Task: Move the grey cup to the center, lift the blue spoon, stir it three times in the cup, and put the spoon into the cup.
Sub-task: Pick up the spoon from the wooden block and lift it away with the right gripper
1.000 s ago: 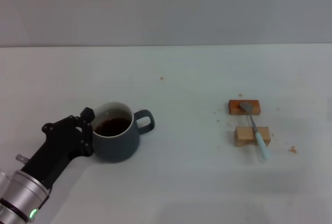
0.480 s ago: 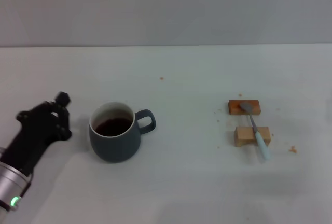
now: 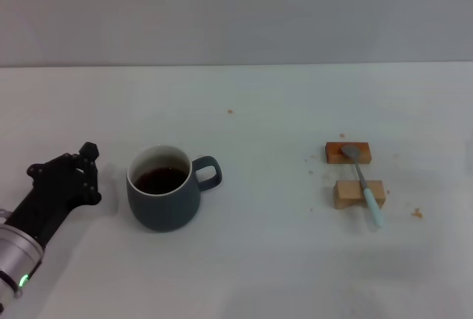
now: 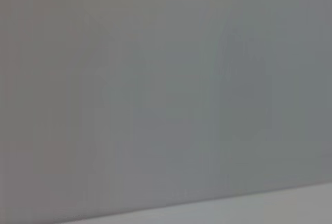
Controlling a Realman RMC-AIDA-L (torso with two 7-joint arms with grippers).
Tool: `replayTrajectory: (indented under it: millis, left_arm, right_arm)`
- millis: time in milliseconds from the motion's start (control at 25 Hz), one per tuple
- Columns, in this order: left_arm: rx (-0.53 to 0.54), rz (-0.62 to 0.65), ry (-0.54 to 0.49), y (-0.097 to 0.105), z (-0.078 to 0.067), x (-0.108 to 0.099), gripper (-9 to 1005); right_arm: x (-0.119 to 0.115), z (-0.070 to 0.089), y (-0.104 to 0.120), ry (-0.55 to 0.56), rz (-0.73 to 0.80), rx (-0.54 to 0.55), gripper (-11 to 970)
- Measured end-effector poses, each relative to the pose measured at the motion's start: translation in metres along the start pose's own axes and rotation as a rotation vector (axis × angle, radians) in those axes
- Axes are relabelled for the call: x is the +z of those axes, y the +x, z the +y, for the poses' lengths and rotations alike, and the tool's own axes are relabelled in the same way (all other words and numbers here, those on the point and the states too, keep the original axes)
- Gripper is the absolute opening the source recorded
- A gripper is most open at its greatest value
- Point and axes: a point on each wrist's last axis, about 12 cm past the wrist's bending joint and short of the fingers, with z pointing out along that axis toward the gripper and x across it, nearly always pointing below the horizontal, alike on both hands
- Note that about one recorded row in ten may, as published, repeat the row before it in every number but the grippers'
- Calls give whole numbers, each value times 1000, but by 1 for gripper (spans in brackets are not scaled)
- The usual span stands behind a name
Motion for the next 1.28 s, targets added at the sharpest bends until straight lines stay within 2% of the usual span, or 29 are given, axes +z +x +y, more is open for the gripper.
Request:
replayTrajectory:
  millis: [80, 440, 840, 1120, 1200, 1240, 1280]
  left_arm:
    - [3, 8, 3, 1, -1, 1, -2]
    - [2, 32, 143, 5, -27, 2, -2]
    - [-47, 30, 199, 5, -37, 0, -2]
    - [-57, 25, 181, 5, -36, -2, -2]
    - [-60, 24, 142, 5, -29, -2, -2]
    - [-72, 16, 67, 3, -17, -3, -2]
    - [-72, 16, 67, 3, -17, -3, -2]
  right_arm:
    - [0, 0, 0, 0, 0, -2, 388]
    - [0, -1, -1, -3, -4, -8, 387]
    - [-1, -2, -2, 1, -6, -6, 389]
    - [-1, -2, -2, 2, -6, -7, 388]
    - [-1, -2, -2, 1, -6, -7, 388]
    - [-1, -1, -2, -3, -6, -6, 388]
    - [-1, -1, -2, -3, -6, -6, 388]
